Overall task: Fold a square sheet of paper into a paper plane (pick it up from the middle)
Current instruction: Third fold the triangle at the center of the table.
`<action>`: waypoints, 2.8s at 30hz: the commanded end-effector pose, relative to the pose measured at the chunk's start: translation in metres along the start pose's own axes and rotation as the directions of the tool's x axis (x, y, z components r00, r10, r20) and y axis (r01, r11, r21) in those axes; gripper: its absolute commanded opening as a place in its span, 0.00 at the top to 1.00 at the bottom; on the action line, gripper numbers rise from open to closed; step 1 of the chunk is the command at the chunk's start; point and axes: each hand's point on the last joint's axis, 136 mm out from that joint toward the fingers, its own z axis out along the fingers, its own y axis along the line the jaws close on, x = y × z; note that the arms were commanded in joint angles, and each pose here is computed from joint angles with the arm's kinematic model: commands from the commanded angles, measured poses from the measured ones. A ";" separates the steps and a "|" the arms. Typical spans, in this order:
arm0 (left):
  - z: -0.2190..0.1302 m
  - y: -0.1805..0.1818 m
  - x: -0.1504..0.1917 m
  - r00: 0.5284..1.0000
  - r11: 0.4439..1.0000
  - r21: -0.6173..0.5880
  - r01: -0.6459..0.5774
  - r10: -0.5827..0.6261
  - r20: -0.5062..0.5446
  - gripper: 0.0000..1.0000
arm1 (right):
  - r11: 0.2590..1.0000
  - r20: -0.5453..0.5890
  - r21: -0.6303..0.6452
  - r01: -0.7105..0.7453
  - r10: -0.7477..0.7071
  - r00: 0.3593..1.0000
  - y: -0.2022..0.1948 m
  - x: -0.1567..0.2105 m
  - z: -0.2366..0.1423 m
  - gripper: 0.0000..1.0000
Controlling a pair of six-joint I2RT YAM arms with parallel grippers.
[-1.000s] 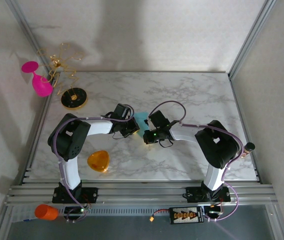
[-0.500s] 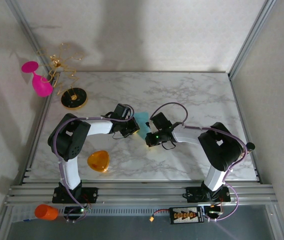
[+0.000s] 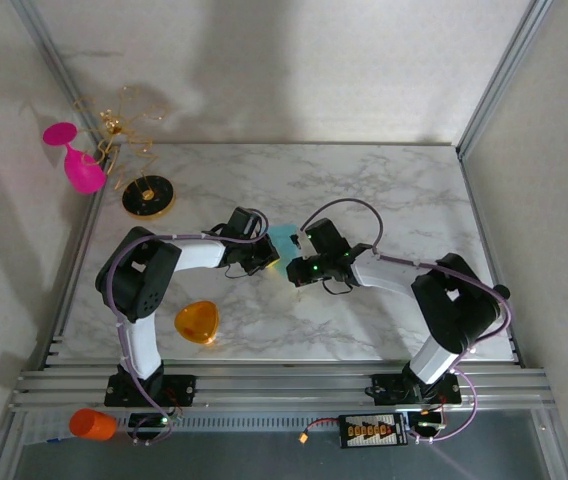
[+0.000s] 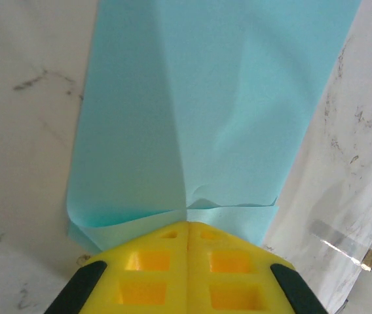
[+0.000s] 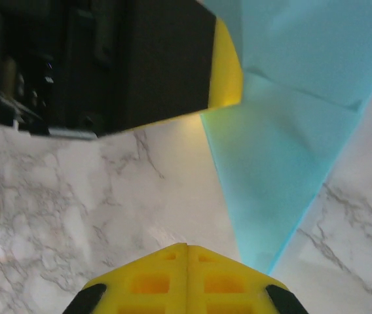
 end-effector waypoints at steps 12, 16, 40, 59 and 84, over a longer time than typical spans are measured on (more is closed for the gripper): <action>0.009 0.046 0.016 0.998 0.985 -0.169 0.036 -0.044 -0.040 0.97 | 0.997 -0.067 0.063 -0.046 0.050 0.997 -0.024 0.008 0.033 0.99; 0.004 0.027 0.011 0.999 0.992 -0.123 0.014 -0.019 -0.036 0.97 | 0.994 -0.083 0.093 -0.051 0.059 0.995 -0.033 0.016 0.036 1.00; 0.004 0.000 0.031 0.986 0.988 -0.026 -0.153 0.151 -0.071 0.93 | 0.989 -0.152 0.115 -0.097 0.114 0.982 -0.043 0.042 0.043 1.00; 0.009 0.025 0.026 0.991 0.983 -0.132 -0.126 0.120 -0.059 0.96 | 0.987 -0.057 0.030 -0.160 0.161 0.985 -0.025 0.001 0.034 1.00; -0.019 0.054 -0.043 0.994 0.975 -0.199 -0.094 0.103 0.033 0.88 | 0.959 -0.250 0.246 -0.143 0.205 0.946 -0.076 0.078 0.040 1.00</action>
